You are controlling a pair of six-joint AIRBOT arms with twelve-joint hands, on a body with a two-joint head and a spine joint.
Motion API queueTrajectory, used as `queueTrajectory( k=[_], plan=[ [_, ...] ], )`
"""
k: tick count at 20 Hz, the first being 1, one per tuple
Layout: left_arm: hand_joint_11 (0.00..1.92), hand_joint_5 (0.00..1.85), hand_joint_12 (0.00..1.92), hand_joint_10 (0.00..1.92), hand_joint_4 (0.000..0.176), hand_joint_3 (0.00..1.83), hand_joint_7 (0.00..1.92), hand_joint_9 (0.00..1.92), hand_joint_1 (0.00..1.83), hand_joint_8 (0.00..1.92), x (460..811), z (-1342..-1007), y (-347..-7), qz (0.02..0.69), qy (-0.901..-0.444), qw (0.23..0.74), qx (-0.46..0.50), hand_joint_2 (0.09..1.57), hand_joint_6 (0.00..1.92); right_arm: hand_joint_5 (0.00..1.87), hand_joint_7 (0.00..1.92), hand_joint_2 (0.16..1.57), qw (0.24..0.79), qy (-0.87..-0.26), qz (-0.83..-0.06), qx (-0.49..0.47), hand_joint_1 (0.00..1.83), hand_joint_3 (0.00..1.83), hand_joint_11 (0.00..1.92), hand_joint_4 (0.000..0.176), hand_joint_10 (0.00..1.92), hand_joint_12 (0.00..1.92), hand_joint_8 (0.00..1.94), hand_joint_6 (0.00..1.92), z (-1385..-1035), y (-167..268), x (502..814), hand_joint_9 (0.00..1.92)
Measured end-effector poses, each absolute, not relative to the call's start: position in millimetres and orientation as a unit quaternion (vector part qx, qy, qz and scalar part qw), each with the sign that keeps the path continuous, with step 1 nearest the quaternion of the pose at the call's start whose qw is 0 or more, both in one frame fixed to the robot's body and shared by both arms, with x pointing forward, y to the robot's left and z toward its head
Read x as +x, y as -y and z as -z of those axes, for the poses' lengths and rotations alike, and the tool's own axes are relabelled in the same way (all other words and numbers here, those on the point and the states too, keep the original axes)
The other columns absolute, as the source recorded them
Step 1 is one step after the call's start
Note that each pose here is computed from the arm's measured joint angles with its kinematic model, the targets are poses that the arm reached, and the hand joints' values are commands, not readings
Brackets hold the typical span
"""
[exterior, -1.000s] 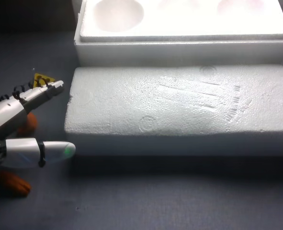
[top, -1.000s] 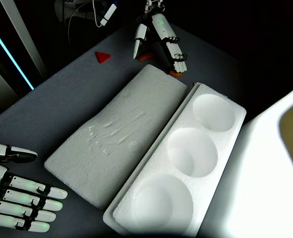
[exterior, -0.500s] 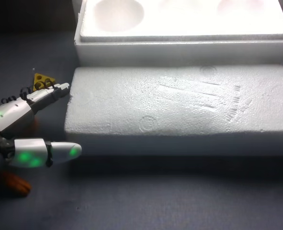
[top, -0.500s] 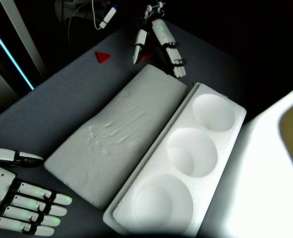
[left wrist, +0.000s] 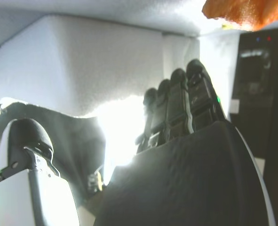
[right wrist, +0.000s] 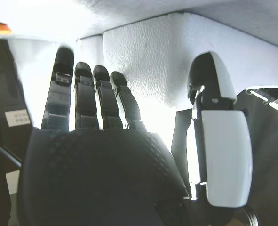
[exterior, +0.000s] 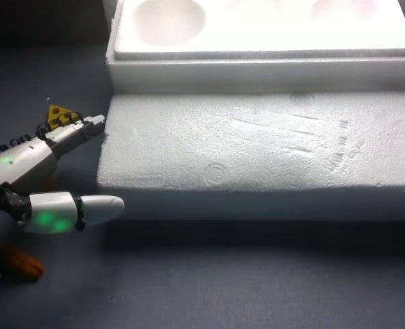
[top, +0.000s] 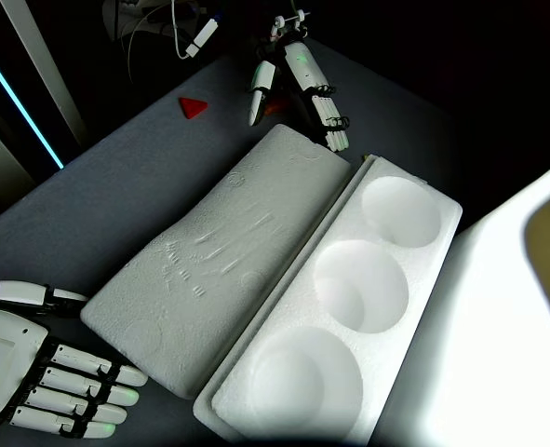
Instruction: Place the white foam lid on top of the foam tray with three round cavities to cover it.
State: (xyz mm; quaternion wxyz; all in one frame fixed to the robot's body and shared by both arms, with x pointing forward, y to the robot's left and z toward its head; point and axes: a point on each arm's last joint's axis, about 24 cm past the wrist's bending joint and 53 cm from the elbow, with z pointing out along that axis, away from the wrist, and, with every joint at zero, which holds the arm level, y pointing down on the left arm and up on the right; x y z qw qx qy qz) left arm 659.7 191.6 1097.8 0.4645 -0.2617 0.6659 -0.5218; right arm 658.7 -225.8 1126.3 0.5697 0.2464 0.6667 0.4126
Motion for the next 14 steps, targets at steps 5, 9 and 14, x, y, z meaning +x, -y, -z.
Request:
queueTrajectory(
  k=[5,9,14],
  plan=[
    [0.00,0.18,0.00,0.00,0.000,0.03,0.00,0.00,0.55,0.00,653,-1099,-190,0.535,-0.656,0.458,-0.271,1.07,0.04,0.13,0.03,1.23,0.571,-0.660,-0.421,0.249,0.56,0.00,0.00,0.000,0.01,0.85,0.01,0.01,-1132,224,655,0.02],
    [0.00,0.19,0.00,0.00,0.000,0.02,0.00,0.00,0.58,0.00,643,-1106,-194,0.543,-0.649,0.458,-0.273,1.07,0.04,0.11,0.00,1.22,0.586,-0.645,-0.429,0.238,0.46,0.00,0.00,0.000,0.00,0.87,0.00,0.01,-1154,226,647,0.00],
    [0.00,0.18,0.00,0.00,0.000,0.01,0.00,0.00,0.56,0.00,627,-1121,-199,0.557,-0.634,0.464,-0.268,1.08,0.03,0.11,0.09,1.21,0.592,-0.637,-0.438,0.228,0.44,0.00,0.00,0.000,0.05,1.29,0.01,0.00,-1167,225,631,0.09]
  ],
)
